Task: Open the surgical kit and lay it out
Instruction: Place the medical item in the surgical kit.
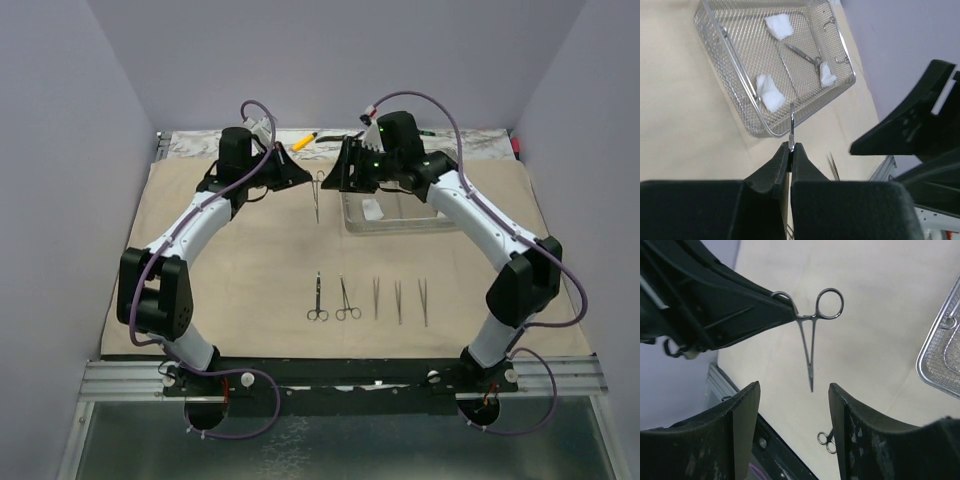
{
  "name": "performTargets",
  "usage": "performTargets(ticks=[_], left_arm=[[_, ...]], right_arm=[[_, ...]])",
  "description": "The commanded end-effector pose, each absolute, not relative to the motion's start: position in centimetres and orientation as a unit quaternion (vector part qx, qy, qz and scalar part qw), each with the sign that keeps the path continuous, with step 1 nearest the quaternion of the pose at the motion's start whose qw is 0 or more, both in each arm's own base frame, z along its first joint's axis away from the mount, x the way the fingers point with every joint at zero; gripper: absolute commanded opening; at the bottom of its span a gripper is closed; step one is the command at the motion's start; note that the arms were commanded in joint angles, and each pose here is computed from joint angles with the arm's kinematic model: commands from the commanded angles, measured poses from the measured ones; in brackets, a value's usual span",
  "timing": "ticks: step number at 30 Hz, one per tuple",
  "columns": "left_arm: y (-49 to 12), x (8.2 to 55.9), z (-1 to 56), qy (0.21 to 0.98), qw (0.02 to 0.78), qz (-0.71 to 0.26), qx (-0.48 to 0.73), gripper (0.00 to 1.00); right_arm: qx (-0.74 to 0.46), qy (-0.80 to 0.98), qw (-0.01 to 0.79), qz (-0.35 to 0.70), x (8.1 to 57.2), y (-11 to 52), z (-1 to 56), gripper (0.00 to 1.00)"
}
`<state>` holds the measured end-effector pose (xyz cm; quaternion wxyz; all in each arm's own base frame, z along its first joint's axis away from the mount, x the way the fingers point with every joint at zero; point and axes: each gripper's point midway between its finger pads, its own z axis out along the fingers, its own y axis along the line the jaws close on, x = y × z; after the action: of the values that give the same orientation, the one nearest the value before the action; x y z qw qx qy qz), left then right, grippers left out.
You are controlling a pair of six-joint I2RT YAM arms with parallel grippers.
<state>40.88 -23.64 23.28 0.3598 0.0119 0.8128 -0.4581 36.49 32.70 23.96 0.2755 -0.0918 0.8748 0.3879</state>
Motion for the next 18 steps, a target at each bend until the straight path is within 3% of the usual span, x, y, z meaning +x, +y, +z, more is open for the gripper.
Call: performTargets(ticks=[1, 5, 11, 18], left_arm=[[-23.6, 40.9, 31.2, 0.749, 0.471, -0.447, 0.132, 0.00], [-23.8, 40.3, 36.5, 0.690, 0.540, -0.430, 0.219, 0.00], [-23.5, 38.9, 41.9, 0.606, 0.622, -0.372, 0.327, 0.00], [-22.3, 36.7, 44.5, 0.464, 0.726, -0.224, 0.456, 0.00]], right_arm=[[-0.035, 0.836, 0.371, 0.403, 36.5, 30.4, 32.3, 0.62], [0.009, 0.805, 0.407, 0.431, 36.4, 29.7, 35.6, 0.63], [0.007, 0.774, 0.395, 0.495, 35.5, 31.1, 40.3, 0.59], [0.081, 0.748, 0.392, 0.529, 35.4, 30.0, 44.5, 0.62]])
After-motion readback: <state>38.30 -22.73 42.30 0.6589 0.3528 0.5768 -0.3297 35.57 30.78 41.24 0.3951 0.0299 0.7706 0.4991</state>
